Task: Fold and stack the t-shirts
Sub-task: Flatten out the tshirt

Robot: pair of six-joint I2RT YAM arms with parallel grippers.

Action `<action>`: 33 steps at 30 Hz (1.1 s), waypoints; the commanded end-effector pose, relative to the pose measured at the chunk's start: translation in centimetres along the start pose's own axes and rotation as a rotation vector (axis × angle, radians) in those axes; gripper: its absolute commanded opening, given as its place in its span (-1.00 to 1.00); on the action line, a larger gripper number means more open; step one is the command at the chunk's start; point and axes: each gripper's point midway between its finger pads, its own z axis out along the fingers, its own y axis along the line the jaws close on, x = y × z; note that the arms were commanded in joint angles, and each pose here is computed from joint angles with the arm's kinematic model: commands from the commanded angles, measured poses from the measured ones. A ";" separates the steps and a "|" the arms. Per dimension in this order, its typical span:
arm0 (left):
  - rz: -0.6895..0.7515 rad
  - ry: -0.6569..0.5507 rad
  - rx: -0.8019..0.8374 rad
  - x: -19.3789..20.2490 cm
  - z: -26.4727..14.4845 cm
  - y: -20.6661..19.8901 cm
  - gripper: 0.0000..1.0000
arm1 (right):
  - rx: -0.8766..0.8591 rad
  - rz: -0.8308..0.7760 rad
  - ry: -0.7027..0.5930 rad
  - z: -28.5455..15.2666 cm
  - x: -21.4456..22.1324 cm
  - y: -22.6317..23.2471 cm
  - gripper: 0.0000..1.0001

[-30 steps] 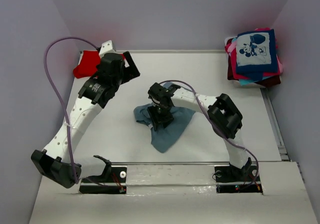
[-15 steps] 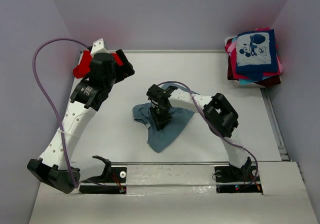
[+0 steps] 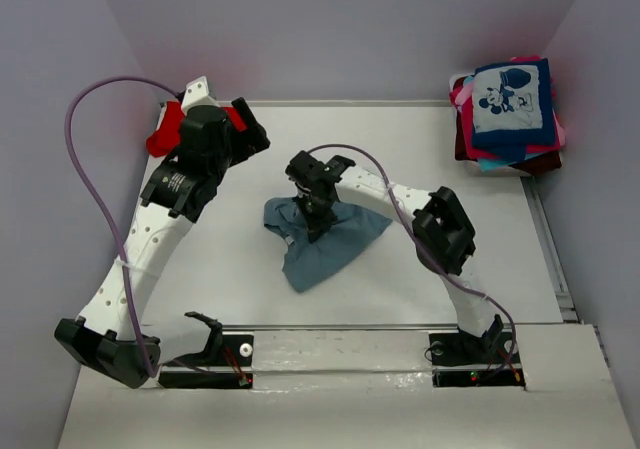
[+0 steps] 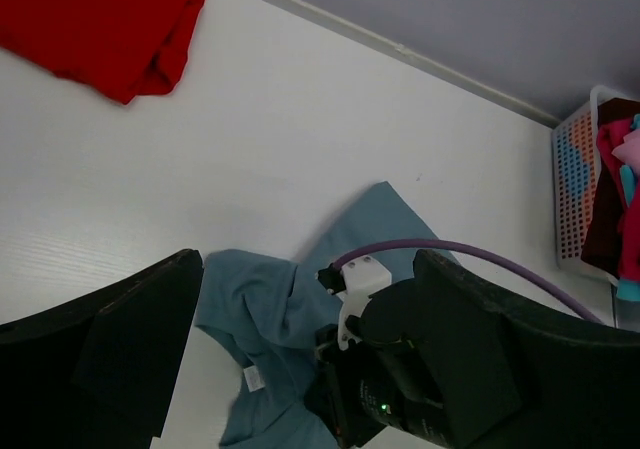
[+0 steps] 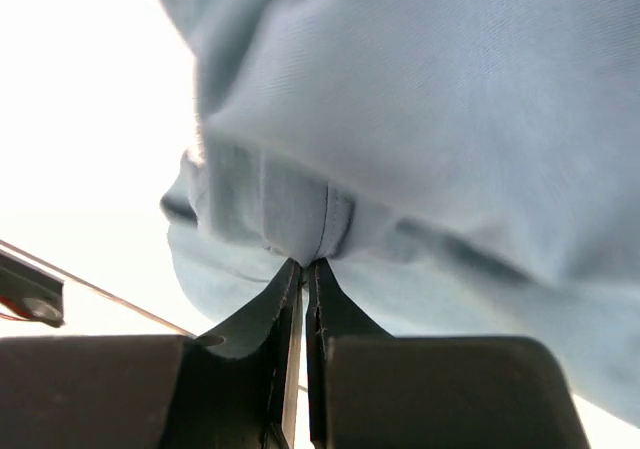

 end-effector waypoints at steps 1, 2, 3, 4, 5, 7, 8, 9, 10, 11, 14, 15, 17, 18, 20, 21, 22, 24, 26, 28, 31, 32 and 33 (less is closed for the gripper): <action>-0.025 -0.068 0.020 -1.5 -0.3 -0.3 0.98 | 0.012 -0.048 -0.163 -6.9 -3.5 1.7 -0.86; -0.023 -0.064 0.014 -1.3 -0.1 -0.2 0.98 | 0.027 -0.047 -0.179 -8.2 -3.6 1.6 -0.86; -0.020 -0.057 0.007 -1.0 0.1 0.0 0.98 | 0.027 -0.051 -0.213 -10.2 -4.3 2.0 -0.86; -0.023 -0.062 -0.004 -1.1 0.2 0.4 0.98 | 0.032 -0.048 -0.233 -11.2 -4.6 2.1 -0.86; -0.023 -0.055 -0.008 -0.8 0.4 0.5 0.98 | 0.036 -0.046 -0.257 -12.4 -4.9 2.2 -0.86; -0.031 -0.060 -0.008 -0.8 0.4 0.6 0.98 | 0.026 -0.038 -0.326 -15.1 -6.0 2.8 -0.86; -0.034 -0.064 -0.011 -0.8 0.4 0.7 0.98 | 0.051 -0.030 -0.346 -16.0 -6.1 2.5 -0.86; -0.040 -0.069 -0.011 -0.8 0.2 0.8 0.98 | 0.059 -0.023 -0.380 -17.3 -6.3 2.4 -0.86; -0.042 -0.080 -0.017 -1.0 0.1 0.9 0.98 | 0.059 -0.011 -0.410 -18.8 -6.5 2.5 -0.86; -0.042 -0.085 -0.019 -1.1 0.0 1.0 0.98 | 0.067 0.007 -0.435 -19.8 -6.8 2.0 -0.86; -0.031 -0.085 -0.038 -0.8 0.1 1.5 0.98 | 0.100 0.036 -0.540 -23.6 -7.3 1.4 -0.86; -0.027 -0.077 -0.039 -0.5 0.2 1.6 0.98 | 0.124 0.051 -0.588 -25.3 -7.3 0.9 -0.86; -0.023 -0.056 -0.046 0.6 0.5 2.1 0.98 | 0.141 0.065 -0.640 -27.1 -7.3 0.4 -0.86; -0.023 -0.050 -0.037 1.0 0.4 1.9 0.98 | 0.160 0.068 -0.670 -27.9 -7.4 -0.1 -0.86; -0.022 -0.038 -0.022 1.9 0.2 1.4 0.98 | 0.125 0.072 -0.776 -31.5 -7.2 0.2 -0.86; -0.019 -0.032 -0.018 2.6 0.2 1.4 0.98 | 0.122 0.073 -0.801 -32.3 -7.1 0.1 -0.86; -0.018 -0.015 -0.017 3.6 0.3 1.2 0.98 | 0.101 0.074 -0.865 -34.7 -6.9 0.2 -0.86; -0.019 -0.001 -0.005 4.5 0.2 0.8 0.97 | 0.082 0.065 -0.940 -37.4 -6.7 0.2 -0.86; -0.014 0.018 0.003 5.8 0.3 0.4 0.95 | 0.058 0.052 -1.031 -40.3 -6.9 0.5 -0.86; -0.002 0.065 0.013 8.2 0.4 -0.1 0.91 | 0.039 0.037 -1.152 -44.6 -6.5 0.5 -0.86; -0.006 0.103 -0.004 10.9 0.2 -0.7 0.86 | 0.019 0.032 -1.272 -49.0 -5.6 0.3 -0.86; -0.005 0.104 -0.016 11.7 0.0 -0.5 0.81 | 0.017 0.024 -1.294 -49.7 -5.4 0.3 -0.86; -0.018 0.098 -0.018 11.9 -0.2 -0.6 0.79 | 0.014 0.011 -1.318 -50.4 -5.2 0.3 -0.86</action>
